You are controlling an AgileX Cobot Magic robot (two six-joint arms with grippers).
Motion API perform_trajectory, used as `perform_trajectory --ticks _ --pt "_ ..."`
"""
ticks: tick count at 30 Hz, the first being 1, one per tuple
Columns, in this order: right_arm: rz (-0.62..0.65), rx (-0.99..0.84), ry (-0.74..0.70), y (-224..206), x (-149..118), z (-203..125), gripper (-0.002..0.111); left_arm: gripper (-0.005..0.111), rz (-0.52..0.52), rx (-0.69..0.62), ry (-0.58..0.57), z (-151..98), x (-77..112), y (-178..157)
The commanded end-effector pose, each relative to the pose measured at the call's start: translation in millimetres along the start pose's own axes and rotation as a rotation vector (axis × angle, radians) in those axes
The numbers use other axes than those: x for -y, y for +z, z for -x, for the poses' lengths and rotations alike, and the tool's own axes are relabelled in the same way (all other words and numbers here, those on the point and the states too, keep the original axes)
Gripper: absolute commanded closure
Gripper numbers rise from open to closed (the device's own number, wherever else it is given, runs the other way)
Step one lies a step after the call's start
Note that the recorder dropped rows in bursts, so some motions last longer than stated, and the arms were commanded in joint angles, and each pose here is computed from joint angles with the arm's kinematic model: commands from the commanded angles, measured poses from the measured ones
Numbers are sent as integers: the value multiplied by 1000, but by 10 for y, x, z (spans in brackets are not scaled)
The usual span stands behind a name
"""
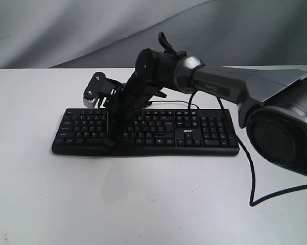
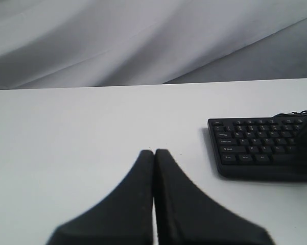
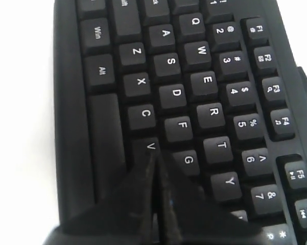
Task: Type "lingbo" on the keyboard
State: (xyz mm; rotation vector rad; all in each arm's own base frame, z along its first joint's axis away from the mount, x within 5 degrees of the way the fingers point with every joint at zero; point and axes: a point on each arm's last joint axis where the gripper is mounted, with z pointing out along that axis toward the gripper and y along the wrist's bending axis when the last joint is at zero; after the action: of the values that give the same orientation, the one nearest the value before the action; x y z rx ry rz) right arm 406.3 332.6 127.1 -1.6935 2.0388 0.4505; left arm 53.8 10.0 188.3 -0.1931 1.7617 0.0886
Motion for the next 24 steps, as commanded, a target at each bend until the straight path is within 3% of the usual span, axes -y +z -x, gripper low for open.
perform_trajectory --ticks 1,10,24 --pt "2 4 6 30 -3 -2 108 106 -1 3 -12 -9 1 2" --pt "10 1 18 88 2 -40 108 106 -1 3 -12 -9 1 2" --pt "-90 5 -31 -312 112 86 108 106 -1 3 -12 -9 1 2"
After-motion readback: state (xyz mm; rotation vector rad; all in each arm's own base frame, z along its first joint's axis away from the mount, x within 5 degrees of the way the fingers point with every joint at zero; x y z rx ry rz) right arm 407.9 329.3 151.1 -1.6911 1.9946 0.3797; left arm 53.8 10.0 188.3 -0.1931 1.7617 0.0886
